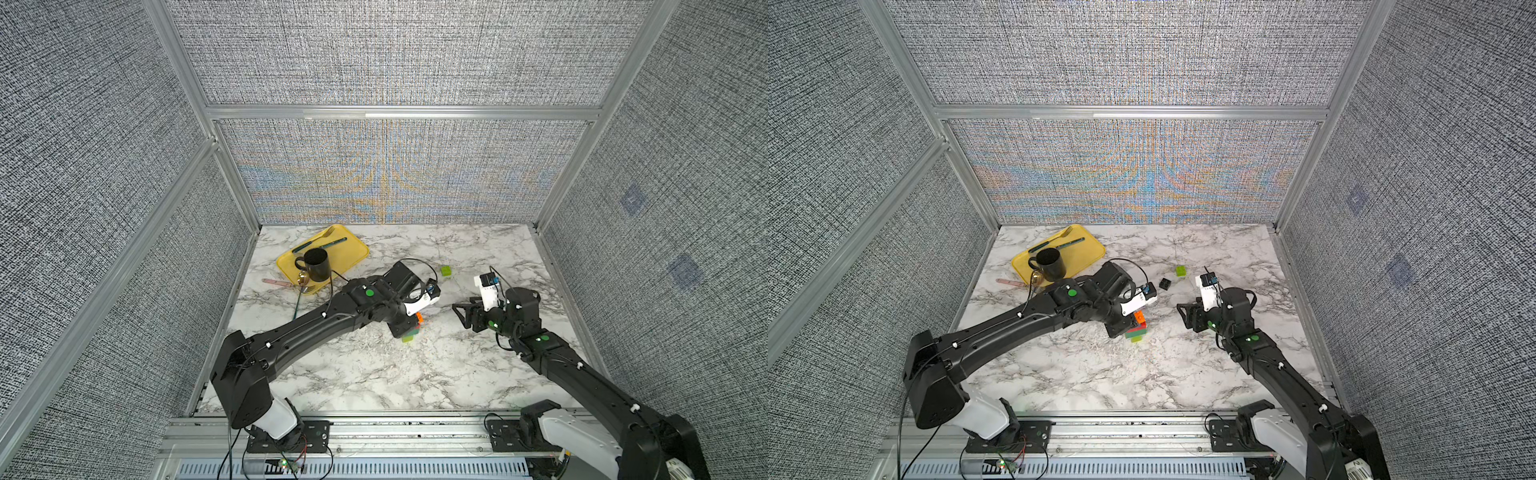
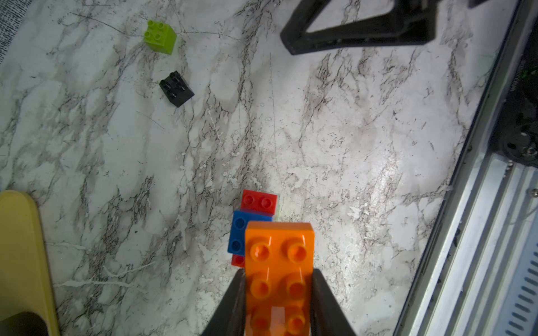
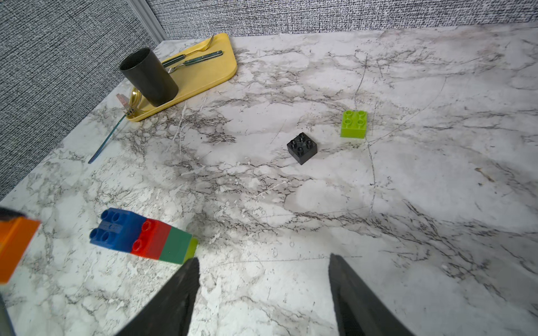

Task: Assemble a carrot with lego
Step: Assemble the lego brick with the lego brick.

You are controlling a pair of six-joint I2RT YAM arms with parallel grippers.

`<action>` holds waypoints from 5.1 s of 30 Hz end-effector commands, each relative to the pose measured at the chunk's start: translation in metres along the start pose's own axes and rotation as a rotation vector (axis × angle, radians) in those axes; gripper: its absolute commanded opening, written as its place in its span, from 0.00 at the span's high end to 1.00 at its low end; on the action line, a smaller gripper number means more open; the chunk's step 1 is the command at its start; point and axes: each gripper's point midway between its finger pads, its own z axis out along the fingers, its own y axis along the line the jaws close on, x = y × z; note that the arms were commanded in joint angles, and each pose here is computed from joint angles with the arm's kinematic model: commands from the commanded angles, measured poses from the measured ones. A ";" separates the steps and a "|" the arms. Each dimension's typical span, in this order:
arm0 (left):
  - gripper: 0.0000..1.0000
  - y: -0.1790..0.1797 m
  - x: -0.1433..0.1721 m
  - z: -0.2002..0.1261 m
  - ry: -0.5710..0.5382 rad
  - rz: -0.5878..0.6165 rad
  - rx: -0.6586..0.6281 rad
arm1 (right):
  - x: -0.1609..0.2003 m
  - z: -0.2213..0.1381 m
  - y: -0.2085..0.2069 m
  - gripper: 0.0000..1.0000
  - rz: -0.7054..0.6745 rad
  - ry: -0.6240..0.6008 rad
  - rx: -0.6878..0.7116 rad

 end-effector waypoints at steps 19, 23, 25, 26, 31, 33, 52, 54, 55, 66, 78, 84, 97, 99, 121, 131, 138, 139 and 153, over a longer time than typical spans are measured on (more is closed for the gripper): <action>0.81 0.019 0.009 0.033 0.180 0.053 0.053 | 0.001 0.002 0.006 0.28 -0.017 -0.003 -0.032; 0.81 0.019 0.008 0.037 0.182 0.051 0.057 | 0.002 0.002 0.005 0.28 -0.016 -0.001 -0.030; 0.81 0.019 0.010 0.040 0.193 0.052 0.061 | 0.002 0.002 0.005 0.28 -0.016 0.001 -0.028; 0.81 0.019 0.010 0.040 0.195 0.052 0.061 | 0.002 0.002 0.005 0.28 -0.016 0.000 -0.028; 0.81 0.018 0.009 0.043 0.195 0.050 0.069 | 0.003 0.002 0.004 0.28 -0.015 0.004 -0.024; 0.81 0.018 0.010 0.045 0.199 0.051 0.072 | 0.003 0.002 0.004 0.28 -0.015 0.005 -0.026; 0.81 0.015 0.010 0.042 0.190 0.051 0.082 | 0.006 0.003 0.003 0.28 -0.013 0.013 -0.021; 0.81 0.015 0.010 0.042 0.192 0.052 0.081 | 0.006 0.004 0.003 0.28 -0.014 0.013 -0.021; 0.81 0.016 0.010 0.042 0.192 0.051 0.078 | 0.006 0.004 0.003 0.28 -0.013 0.014 -0.020; 0.80 0.016 0.005 0.035 0.165 0.046 0.069 | 0.007 0.005 0.002 0.28 -0.012 0.017 -0.020; 0.80 0.016 0.008 0.046 0.188 0.042 0.081 | 0.008 0.005 0.002 0.28 -0.011 0.021 -0.018; 0.79 0.016 0.010 0.049 0.201 0.042 0.083 | 0.007 0.005 0.002 0.28 -0.013 0.018 -0.019; 0.79 0.018 0.016 0.044 0.218 0.043 0.063 | 0.007 0.005 0.002 0.28 -0.013 0.019 -0.018; 0.79 0.018 0.013 0.042 0.207 0.041 0.066 | 0.008 0.005 0.002 0.28 -0.012 0.021 -0.019; 0.79 0.012 0.017 0.048 0.211 0.044 0.101 | 0.007 0.006 0.002 0.28 -0.013 0.022 -0.018; 0.79 0.013 0.031 0.057 0.265 0.039 0.093 | 0.007 0.005 0.002 0.28 -0.013 0.021 -0.016; 0.81 0.009 0.034 0.052 0.260 0.024 0.104 | 0.007 0.005 0.001 0.28 -0.013 0.021 -0.015; 0.81 0.009 0.035 0.051 0.259 0.024 0.104 | 0.007 0.005 0.001 0.28 -0.013 0.022 -0.015; 0.83 0.007 0.049 0.050 0.302 -0.003 0.092 | 0.008 0.006 0.001 0.28 -0.011 0.025 -0.016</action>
